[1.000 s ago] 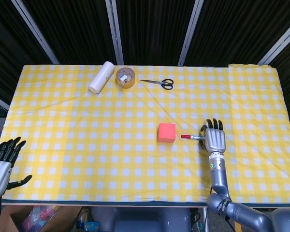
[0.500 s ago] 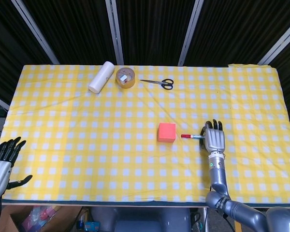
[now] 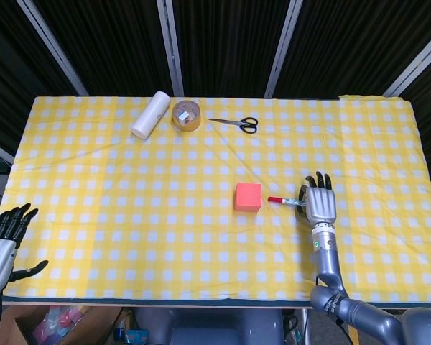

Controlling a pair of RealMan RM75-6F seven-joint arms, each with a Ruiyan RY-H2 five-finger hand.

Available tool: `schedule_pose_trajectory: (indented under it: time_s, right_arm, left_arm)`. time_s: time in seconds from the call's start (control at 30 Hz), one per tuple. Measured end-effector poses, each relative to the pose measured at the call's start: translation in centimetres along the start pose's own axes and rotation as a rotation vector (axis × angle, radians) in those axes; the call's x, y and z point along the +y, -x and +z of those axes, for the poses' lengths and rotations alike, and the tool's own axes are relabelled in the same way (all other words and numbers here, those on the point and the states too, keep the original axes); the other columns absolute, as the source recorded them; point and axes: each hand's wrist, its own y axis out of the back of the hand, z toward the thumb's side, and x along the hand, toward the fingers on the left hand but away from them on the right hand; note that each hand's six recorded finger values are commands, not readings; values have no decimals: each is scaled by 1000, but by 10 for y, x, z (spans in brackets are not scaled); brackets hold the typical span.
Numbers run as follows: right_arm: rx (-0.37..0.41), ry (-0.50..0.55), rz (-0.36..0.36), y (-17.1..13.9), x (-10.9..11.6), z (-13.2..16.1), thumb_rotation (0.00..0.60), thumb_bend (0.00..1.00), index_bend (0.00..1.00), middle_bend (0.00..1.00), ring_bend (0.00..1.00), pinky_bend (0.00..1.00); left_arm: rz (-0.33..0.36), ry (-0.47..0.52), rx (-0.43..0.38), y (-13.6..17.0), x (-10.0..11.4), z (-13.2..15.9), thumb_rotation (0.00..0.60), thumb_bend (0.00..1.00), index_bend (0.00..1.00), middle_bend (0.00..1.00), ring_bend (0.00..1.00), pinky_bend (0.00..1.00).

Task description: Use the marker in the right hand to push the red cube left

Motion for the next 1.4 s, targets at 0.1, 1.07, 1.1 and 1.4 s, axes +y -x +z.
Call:
schedule_pose_trajectory:
  time_s: [0.1, 1.07, 1.1, 1.4]
  right_arm:
    - [8, -6, -20, 1, 11, -4, 600, 388, 588, 229, 35, 50]
    - [67, 260, 70, -12, 31, -15, 600, 388, 593, 256, 38, 51]
    - [67, 258, 71, -11, 30, -15, 600, 388, 593, 256, 38, 51]
    - [58, 251, 91, -8, 22, -18, 600, 387, 595, 258, 38, 52]
  left_arm:
    - [-2, 3, 1, 0, 0, 0, 600, 0, 0, 0, 0, 0]
    - [-13, 13, 0, 0, -1, 1, 600, 0, 0, 0, 0, 0]
    - [-12, 13, 0, 0, 0, 1, 600, 0, 0, 0, 0, 0]
    - [-14, 16, 5, 0, 0, 0, 600, 0, 0, 0, 0, 0]
